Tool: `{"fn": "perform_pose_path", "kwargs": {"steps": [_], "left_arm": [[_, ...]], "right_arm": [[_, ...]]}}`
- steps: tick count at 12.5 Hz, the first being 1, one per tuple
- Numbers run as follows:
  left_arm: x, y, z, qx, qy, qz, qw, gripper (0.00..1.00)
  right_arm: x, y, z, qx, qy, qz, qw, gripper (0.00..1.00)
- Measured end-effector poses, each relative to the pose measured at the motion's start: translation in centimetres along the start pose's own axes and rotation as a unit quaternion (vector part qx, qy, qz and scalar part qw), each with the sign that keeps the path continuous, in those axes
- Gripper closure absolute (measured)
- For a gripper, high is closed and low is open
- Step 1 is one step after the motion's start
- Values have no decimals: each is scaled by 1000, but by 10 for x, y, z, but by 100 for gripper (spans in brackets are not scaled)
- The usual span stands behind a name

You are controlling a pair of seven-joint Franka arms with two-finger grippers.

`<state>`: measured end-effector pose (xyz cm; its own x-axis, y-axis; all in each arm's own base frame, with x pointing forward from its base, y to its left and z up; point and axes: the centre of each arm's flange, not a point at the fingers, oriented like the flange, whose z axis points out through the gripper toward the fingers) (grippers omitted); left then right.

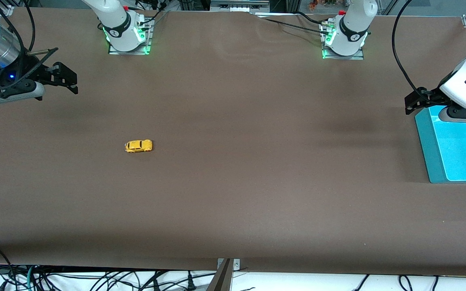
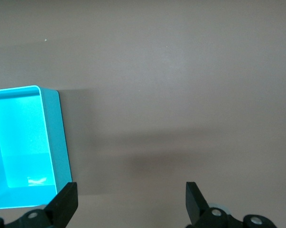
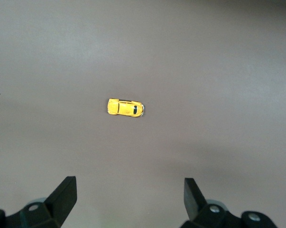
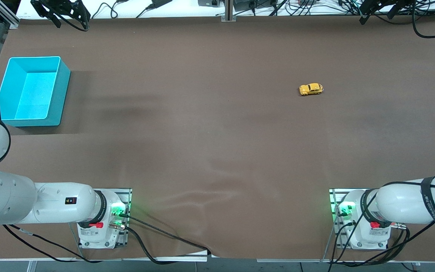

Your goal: Wind and store yellow beetle car

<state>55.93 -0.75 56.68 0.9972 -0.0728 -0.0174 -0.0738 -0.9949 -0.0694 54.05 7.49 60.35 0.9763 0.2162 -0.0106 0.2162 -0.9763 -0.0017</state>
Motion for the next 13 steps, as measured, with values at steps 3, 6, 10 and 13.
{"fn": "perform_pose_path", "kwargs": {"steps": [3, 6, 10, 13], "left_arm": [[0, 0, 0, 0, 0, 0, 1000, 0], [0, 0, 0, 0, 0, 0, 1000, 0], [0, 0, 0, 0, 0, 0, 1000, 0], [0, 0, 0, 0, 0, 0, 1000, 0]], "right_arm": [[0, 0, 0, 0, 0, 0, 1000, 0], [-2, -1, 7, 2, -19, -2, 1000, 0], [18, -12, 57, 12, -64, -66, 996, 0], [42, -22, 109, 25, -89, -164, 982, 0]]}}
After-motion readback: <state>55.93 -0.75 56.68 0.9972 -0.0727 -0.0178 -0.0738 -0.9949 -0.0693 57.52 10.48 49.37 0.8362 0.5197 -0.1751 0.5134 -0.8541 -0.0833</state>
